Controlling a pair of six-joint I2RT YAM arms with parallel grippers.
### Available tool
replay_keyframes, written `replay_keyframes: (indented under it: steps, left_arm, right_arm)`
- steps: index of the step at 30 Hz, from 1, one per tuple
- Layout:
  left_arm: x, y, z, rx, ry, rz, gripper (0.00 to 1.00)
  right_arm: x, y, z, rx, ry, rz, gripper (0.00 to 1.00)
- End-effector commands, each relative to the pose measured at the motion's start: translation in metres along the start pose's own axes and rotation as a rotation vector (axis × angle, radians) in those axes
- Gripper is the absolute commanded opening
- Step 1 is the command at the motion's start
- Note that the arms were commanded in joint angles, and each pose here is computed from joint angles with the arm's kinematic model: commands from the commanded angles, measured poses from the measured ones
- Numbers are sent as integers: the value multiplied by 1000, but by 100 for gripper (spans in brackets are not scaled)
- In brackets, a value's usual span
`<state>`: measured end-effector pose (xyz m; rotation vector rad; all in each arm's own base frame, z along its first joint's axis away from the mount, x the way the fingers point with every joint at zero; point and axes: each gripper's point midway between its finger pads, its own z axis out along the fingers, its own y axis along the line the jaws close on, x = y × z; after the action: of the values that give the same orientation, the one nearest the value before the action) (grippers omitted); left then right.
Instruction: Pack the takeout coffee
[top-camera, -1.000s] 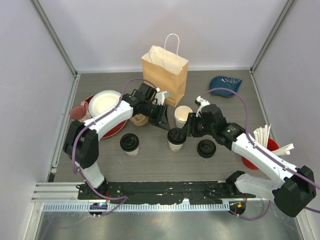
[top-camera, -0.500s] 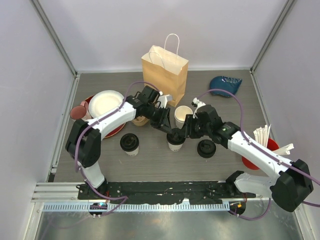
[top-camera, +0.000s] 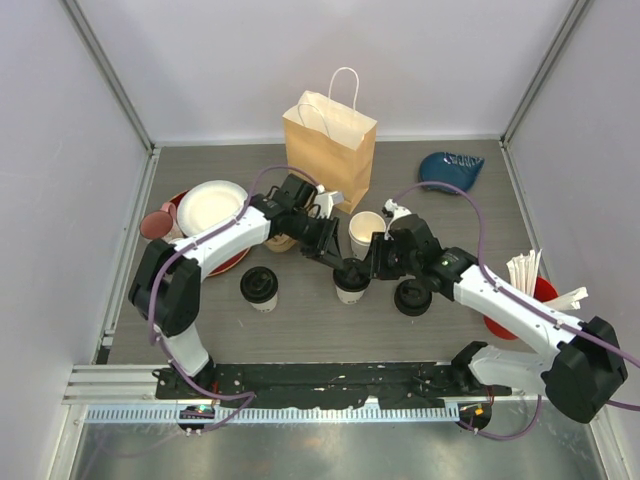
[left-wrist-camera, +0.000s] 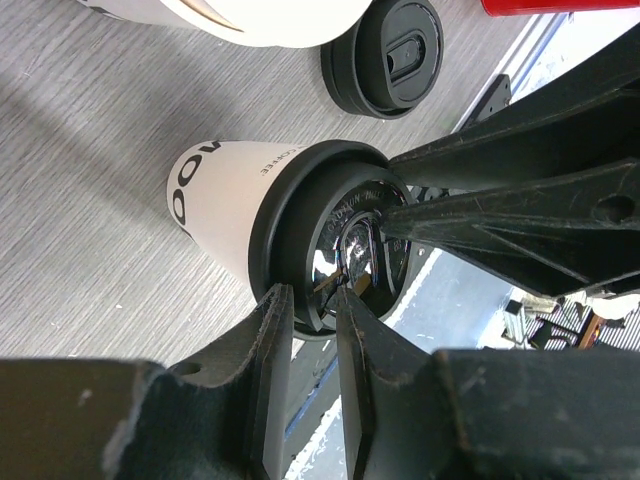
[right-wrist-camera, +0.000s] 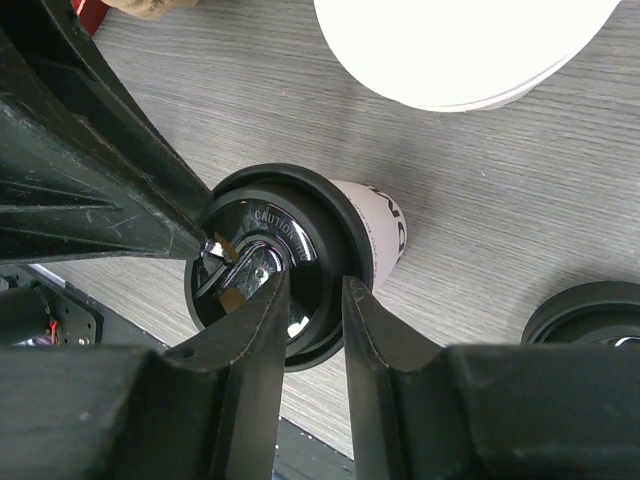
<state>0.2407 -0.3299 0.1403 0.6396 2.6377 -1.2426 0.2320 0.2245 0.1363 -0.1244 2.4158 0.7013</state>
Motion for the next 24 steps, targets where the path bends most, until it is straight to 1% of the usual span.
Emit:
replay_keyframes:
  steps: [1, 5, 6, 9, 13, 17, 19, 21, 24]
  left_arm:
    - [22, 5, 5, -16, 52, 5, 27]
    - [36, 9, 12, -22, 90, 7, 26]
    - [41, 13, 16, -33, 104, 5, 26]
    - [50, 21, 21, -45, 130, -13, 24]
    - [60, 36, 27, -76, 167, -16, 22]
    - [69, 47, 33, -92, 199, -30, 22]
    - [57, 43, 29, -92, 177, -7, 22]
    - [34, 29, 18, -73, 114, 62, 23]
    - [11, 14, 6, -72, 46, 158, 25]
  right_arm:
    - [24, -12, 3, 50, 24, 41, 31]
    - [38, -19, 9, 97, 15, 42, 27]
    - [49, -22, 13, 111, 35, 43, 27]
    - [63, -27, 19, 130, 61, 38, 24]
    - [69, -38, 18, 159, 39, 61, 19]
    - [78, -44, 19, 166, 53, 68, 18]
    - [76, -38, 19, 139, 58, 62, 18]
    - [66, -27, 17, 110, 44, 47, 18]
    - [58, -18, 15, 88, 45, 36, 18]
